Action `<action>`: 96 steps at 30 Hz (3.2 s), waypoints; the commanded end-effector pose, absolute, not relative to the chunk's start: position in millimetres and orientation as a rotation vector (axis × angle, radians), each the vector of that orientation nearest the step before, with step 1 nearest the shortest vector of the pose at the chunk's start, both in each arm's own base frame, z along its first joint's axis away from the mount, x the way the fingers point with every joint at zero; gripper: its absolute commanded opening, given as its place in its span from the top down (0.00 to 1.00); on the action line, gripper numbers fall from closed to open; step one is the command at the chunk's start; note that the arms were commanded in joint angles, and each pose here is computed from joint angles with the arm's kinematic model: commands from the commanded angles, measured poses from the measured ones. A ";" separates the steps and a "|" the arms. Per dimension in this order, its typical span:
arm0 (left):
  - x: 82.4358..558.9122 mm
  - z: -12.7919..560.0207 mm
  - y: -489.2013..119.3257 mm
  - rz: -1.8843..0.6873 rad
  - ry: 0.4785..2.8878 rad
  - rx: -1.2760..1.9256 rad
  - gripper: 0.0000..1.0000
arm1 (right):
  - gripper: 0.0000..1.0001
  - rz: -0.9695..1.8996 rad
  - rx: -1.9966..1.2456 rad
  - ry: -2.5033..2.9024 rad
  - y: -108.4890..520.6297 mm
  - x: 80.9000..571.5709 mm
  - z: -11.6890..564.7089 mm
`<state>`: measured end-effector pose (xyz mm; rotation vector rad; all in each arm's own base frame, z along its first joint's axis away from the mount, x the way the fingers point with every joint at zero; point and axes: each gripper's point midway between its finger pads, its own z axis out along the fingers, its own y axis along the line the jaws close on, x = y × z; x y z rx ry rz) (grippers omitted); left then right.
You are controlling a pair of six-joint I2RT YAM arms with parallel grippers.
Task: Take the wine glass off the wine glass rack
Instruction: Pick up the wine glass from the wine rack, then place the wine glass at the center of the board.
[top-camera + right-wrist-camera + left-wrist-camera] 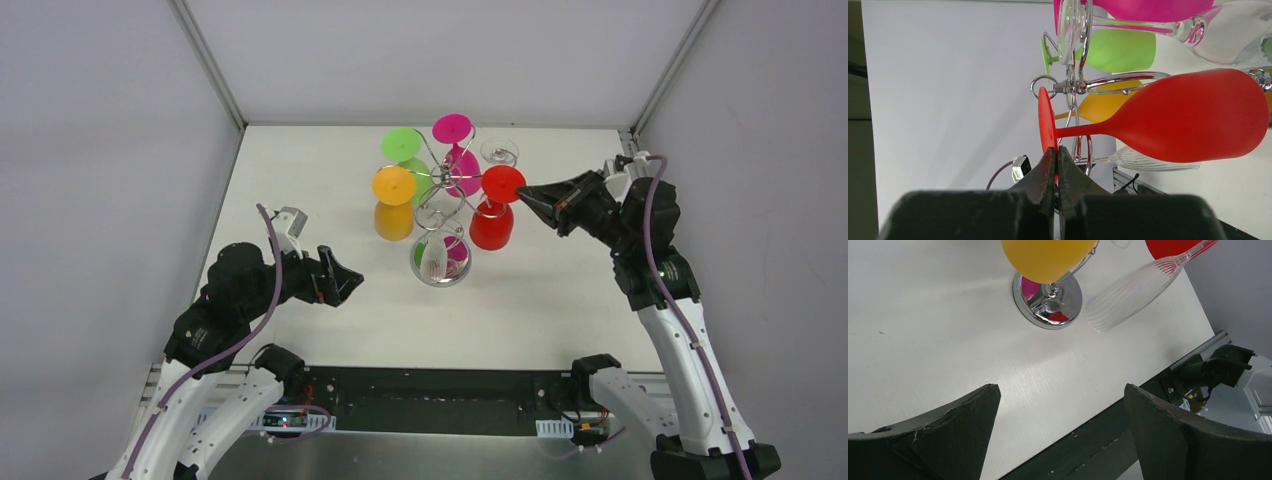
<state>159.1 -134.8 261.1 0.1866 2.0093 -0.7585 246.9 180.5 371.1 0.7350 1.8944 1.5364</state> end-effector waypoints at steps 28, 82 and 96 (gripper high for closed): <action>135.6 312.6 -156.6 -1.071 1.951 0.047 0.00 | 1.00 1.406 0.350 1.961 160.4 134.5 366.3; 70.8 286.5 -182.0 -1.586 2.163 -0.221 0.00 | 1.00 0.895 -1.108 1.650 326.5 27.3 336.4; 55.7 280.1 -184.2 -1.650 2.173 -0.146 0.02 | 1.00 0.788 -1.329 1.367 362.2 -0.9 328.9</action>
